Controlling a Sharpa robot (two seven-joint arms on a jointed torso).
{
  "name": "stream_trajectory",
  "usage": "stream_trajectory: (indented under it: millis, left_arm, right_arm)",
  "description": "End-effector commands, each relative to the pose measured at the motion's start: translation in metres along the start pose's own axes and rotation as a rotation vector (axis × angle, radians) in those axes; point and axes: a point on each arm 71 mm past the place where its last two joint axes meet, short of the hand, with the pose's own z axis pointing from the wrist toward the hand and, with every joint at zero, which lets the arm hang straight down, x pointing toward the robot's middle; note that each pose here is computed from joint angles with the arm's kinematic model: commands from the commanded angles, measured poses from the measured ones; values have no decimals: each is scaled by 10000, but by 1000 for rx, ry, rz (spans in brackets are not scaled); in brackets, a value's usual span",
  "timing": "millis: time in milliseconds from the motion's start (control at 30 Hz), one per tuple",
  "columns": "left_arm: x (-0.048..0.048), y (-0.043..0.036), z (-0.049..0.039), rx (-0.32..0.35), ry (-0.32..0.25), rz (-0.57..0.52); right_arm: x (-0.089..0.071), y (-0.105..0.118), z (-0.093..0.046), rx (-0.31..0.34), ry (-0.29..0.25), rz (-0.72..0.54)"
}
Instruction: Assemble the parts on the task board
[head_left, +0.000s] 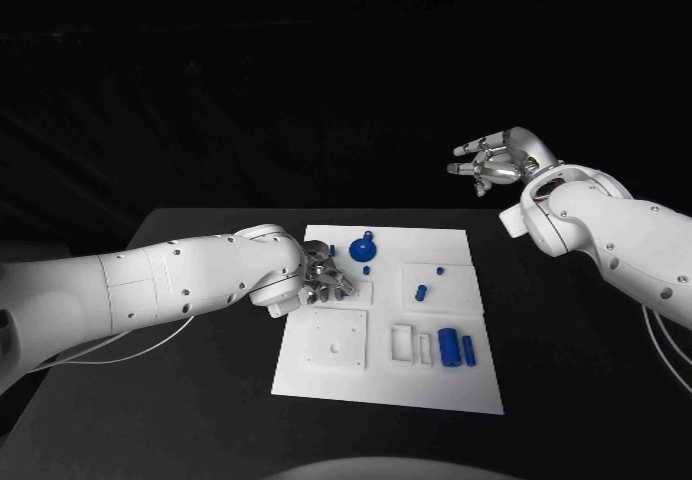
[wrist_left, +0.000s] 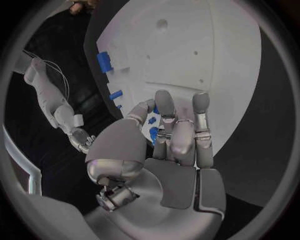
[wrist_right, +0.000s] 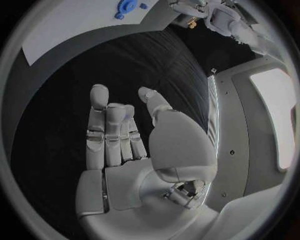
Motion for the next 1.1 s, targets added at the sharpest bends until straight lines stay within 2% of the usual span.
stream_trajectory:
  millis: [33,767,1100]
  left_arm:
    - [77,27,31,-21,47,28]
    - [-41,85,82,-44,6,19]
    - [-58,95,84,-49,7,11]
  right_arm:
    - [23,-8,-2,-3,18,0]
    - [61,-62,-19,8,29,2]
    - [69,-78,-24,12,34,2]
